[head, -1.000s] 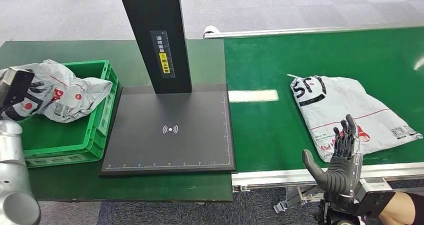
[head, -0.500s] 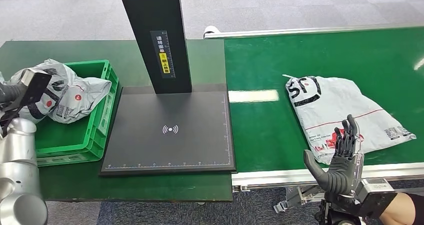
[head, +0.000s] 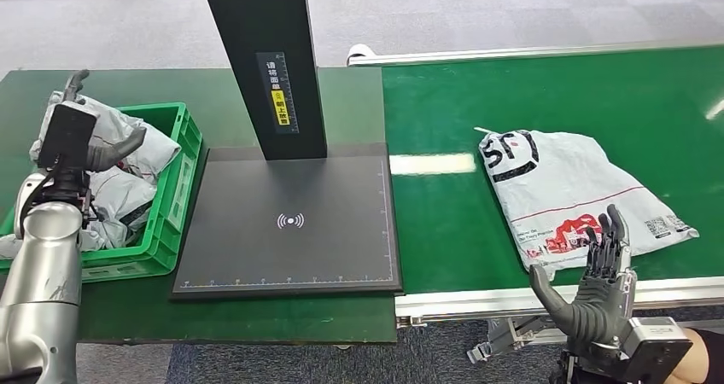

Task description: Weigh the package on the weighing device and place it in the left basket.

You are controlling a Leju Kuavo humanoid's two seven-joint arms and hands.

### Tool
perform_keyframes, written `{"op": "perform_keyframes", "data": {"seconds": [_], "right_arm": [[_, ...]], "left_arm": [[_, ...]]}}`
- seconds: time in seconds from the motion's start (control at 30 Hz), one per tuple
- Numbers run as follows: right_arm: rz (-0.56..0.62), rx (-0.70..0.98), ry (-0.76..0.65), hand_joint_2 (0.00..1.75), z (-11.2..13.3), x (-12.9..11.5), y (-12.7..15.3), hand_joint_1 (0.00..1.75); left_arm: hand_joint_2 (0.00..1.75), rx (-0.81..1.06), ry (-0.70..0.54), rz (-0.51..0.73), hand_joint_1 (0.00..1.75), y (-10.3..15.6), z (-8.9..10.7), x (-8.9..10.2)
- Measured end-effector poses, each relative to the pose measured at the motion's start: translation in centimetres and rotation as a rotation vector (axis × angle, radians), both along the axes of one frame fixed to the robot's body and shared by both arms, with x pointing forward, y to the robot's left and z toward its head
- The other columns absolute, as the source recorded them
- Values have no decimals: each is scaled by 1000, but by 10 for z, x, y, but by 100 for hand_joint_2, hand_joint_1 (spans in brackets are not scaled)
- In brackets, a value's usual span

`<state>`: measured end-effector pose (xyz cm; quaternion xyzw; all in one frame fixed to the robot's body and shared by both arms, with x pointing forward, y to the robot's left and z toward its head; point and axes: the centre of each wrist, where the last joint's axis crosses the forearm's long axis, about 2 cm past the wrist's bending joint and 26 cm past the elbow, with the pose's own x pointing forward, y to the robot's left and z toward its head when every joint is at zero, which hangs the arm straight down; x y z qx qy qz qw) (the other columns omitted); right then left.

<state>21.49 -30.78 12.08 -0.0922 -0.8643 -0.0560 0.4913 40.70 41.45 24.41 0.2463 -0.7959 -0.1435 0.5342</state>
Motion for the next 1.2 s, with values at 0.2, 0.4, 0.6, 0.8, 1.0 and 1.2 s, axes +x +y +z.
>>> {"op": "perform_keyframes", "data": {"seconds": [0.2, 0.4, 0.6, 0.8, 1.0, 1.2], "right_arm": [[-14, 0, 1, 175, 2, -1, 0, 0], [-14, -7, 18, 175, 4, 1, 2, 0], [7, -24, 46, 175, 3, 3, 7, 0], [116, -3, 102, 175, -7, 7, 24, 0], [303, 73, 154, 175, -27, 18, 68, 0], [380, 97, 189, 175, -36, 19, 95, 0]], "left_arm": [[175, -64, -6, -52, 0, -5, -10, -3], [175, -146, -88, -212, 0, -42, -54, -33], [175, -216, -143, -281, 0, -106, -95, -68], [175, -385, -124, -313, 0, -158, -131, -108], [175, -467, -88, -301, 0, -209, -154, -141], [175, -536, -28, -358, 0, -240, -159, -154]]}}
